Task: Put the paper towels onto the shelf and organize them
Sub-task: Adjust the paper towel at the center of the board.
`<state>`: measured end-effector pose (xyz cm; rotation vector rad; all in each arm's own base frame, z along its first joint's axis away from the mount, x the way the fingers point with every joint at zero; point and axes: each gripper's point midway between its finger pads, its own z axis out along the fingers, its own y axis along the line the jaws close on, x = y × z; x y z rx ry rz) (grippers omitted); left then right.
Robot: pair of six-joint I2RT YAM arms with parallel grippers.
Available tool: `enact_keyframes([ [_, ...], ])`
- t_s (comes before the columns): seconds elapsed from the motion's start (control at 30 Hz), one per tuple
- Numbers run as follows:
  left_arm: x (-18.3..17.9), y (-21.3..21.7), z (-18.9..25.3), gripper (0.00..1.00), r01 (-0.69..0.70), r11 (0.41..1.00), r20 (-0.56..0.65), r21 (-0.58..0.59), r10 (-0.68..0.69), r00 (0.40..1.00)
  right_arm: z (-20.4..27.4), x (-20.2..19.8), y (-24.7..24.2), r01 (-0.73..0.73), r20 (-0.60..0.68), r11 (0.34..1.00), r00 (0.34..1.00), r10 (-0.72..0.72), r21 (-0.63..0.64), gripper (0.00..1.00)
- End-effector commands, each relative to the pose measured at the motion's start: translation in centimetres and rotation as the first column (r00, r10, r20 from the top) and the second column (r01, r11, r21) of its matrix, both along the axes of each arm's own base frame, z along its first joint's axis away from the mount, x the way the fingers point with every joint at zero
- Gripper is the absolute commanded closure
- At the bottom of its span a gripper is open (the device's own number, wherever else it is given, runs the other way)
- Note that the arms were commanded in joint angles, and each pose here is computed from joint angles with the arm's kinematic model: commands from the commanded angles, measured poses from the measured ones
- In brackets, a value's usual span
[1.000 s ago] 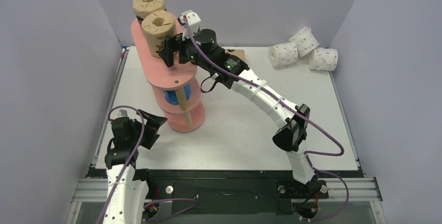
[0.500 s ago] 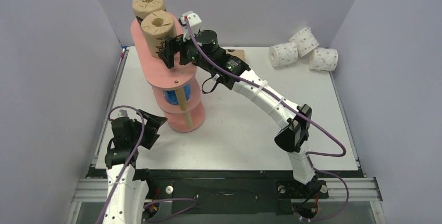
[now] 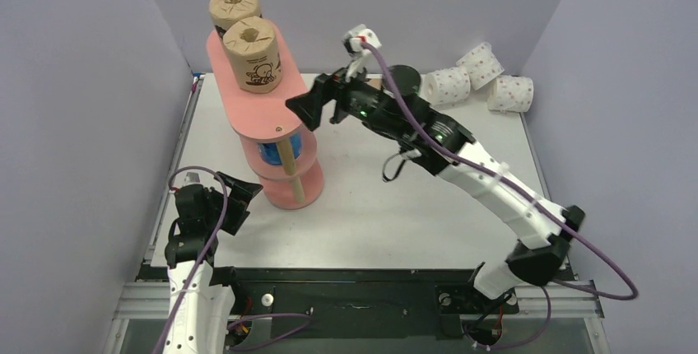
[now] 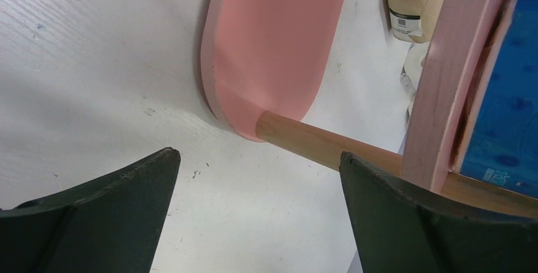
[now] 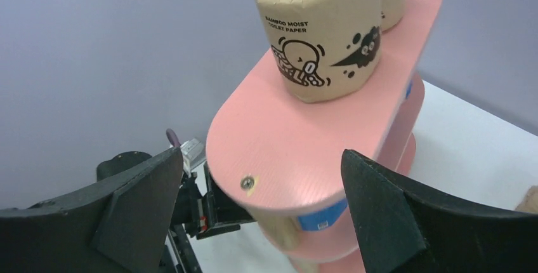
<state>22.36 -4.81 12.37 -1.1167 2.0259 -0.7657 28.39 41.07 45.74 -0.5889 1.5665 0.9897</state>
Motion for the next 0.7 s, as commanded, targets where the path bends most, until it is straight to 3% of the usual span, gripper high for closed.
enact_keyframes([
  [0.0,0.8,0.9,2.2,0.0,-0.015,0.998,0.069,0.059,0.011,0.998,0.7,-1.5,-6.1,0.164,-0.002,0.978,0.986,-0.165,0.129,0.1],
  [0.03,0.8,1.2,2.1,0.02,-0.018,0.997,0.068,0.07,0.013,0.998,3.2,-2.6,-8.4,0.19,0.015,0.955,0.98,-0.198,0.227,0.1],
  [0.07,0.8,1.3,2.0,0.03,-0.012,0.996,0.068,0.086,0.007,0.998,0.8,-1.8,-9.7,0.268,-0.02,0.941,0.963,-0.27,0.207,0.1],
  [0.17,0.8,1.4,1.6,0.04,-0.003,0.996,0.058,0.089,-0.002,0.998,0.5,-2.5,-14.1,0.368,-0.073,0.889,0.929,-0.362,0.273,0.1],
  [0.37,0.5,0.2,1.2,0.04,0.053,0.998,0.059,0.044,-0.055,0.997,-7.0,-1.0,-18.3,0.524,-0.235,0.819,0.848,-0.475,0.235,0.1],
  [0.47,0.3,-0.2,1.3,0.04,0.072,0.997,0.076,0.039,-0.075,0.994,-11.0,0.1,-19.9,0.614,-0.343,0.756,0.776,-0.529,0.224,0.1],
  [0.67,0.0,-1.1,1.1,0.04,0.119,0.992,0.114,0.029,-0.122,0.986,-17.2,3.3,-23.4,0.717,-0.442,0.68,0.665,-0.601,0.154,0.1],
])
